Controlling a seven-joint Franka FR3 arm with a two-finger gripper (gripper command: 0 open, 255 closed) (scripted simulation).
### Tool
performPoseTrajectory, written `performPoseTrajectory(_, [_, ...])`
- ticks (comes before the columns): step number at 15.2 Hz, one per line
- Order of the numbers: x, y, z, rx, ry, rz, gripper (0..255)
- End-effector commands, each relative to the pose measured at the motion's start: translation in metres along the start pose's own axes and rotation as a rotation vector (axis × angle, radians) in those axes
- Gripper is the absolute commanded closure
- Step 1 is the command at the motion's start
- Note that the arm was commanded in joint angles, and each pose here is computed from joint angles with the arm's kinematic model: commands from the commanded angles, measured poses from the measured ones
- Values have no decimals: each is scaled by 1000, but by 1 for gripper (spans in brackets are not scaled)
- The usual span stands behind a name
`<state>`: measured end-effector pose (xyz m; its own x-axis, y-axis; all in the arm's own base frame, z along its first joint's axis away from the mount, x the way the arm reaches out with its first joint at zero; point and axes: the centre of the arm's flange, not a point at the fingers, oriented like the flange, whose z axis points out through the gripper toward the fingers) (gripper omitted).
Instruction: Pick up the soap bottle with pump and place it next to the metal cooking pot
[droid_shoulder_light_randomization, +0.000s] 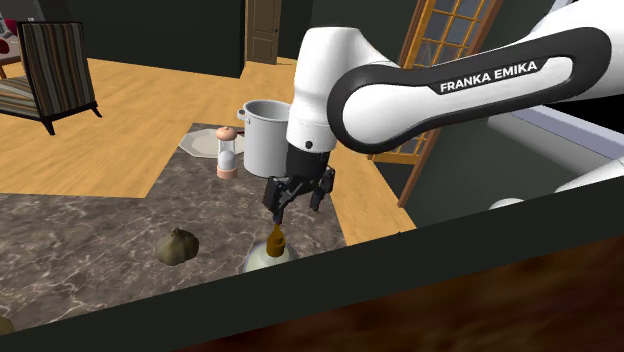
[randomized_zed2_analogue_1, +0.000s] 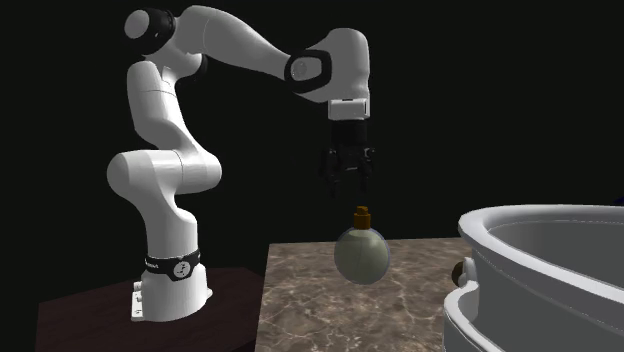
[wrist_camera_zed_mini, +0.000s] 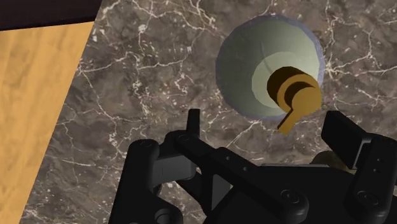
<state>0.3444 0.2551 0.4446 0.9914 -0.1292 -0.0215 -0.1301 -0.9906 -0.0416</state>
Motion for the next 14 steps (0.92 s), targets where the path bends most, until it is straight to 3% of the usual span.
performPoseTrajectory(1, [-3,-25,12,-5,0,-7,0])
performPoseTrajectory(3, [-5,-45,22,-10,0,-12,0])
performPoseTrajectory(10, [-5,-44,59,-10,0,-12,0])
performPoseTrajectory(14, [-5,-44,62,-10,0,-12,0])
